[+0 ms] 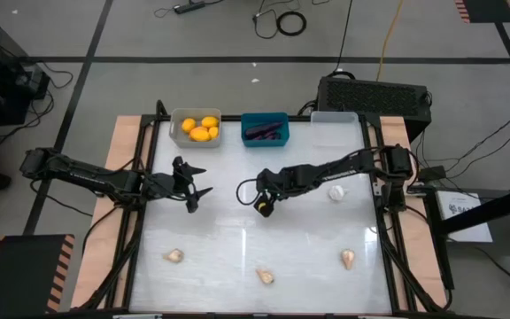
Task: Sort produce into baskets
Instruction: Put the middle top garlic into the transparent bin
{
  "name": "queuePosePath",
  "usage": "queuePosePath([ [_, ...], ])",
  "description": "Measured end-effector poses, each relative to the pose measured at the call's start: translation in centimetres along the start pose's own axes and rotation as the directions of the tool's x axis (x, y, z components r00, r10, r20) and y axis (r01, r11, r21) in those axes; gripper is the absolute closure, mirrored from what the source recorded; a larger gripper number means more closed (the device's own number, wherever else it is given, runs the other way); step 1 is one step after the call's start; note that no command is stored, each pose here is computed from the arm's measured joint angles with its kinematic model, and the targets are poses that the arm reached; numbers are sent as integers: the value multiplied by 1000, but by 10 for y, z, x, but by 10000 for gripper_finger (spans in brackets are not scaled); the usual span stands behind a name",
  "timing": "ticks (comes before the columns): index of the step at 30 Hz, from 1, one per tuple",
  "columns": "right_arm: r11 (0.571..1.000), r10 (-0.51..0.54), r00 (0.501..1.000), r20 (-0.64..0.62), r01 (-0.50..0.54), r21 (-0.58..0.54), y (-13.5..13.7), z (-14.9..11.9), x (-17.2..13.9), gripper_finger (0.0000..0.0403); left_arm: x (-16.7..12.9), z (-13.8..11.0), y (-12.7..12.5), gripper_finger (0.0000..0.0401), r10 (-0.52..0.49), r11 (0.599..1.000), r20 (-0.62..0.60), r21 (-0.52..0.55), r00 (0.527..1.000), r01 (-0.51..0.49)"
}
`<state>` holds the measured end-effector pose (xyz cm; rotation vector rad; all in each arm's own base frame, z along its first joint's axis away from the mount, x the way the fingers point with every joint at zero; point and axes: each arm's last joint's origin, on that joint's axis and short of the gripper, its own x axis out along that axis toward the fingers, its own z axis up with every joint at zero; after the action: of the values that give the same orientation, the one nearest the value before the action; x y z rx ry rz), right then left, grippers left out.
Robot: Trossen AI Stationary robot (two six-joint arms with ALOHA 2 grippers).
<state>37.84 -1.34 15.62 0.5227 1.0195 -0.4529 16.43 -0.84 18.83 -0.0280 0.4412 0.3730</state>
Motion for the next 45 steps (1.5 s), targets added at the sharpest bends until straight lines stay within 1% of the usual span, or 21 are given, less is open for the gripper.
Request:
queuePosePath([
  [6,999,-17,1000,-1,17,32,-7,-9,7,69,0,0,0,74,0,1000,0,0,1000,0],
  [10,999,-16,1000,12,16,35,-11,-16,13,87,0,0,0,74,-1,1000,0,-2,1000,1],
  [14,999,-16,1000,14,15,34,-13,-19,14,129,0,0,0,74,-1,1000,0,-2,1000,1],
  [20,1000,-17,1000,16,17,17,-13,-18,14,213,0,0,0,74,-1,1000,0,-2,1000,1],
  [24,1000,-3,1000,8,2,3,-13,-13,13,265,0,0,0,74,-1,1000,0,-2,1000,1],
  [27,999,-8,1000,-9,8,-31,-12,-6,8,289,0,0,0,74,-1,1000,-1,-1,1000,1],
  [31,995,-46,998,-39,42,-86,-12,12,-5,298,0,0,0,74,-2,1000,0,0,1000,2],
  [37,983,-115,990,-84,101,-153,-23,43,-30,286,0,0,0,74,-1,1000,-1,0,1000,1],
  [40,976,-156,981,-113,135,-172,-39,55,-38,286,0,0,0,74,-2,1000,0,0,1000,2],
  [42,970,-190,969,-154,162,-182,-54,59,-41,286,0,0,0,74,-2,1000,0,0,1000,2],
  [44,958,-251,946,-204,214,-189,-72,60,-43,285,0,0,0,74,-2,1000,0,0,1000,2],
  [45,946,-302,927,-222,262,-193,-82,60,-44,285,0,0,0,74,-2,1000,0,0,1000,2],
])
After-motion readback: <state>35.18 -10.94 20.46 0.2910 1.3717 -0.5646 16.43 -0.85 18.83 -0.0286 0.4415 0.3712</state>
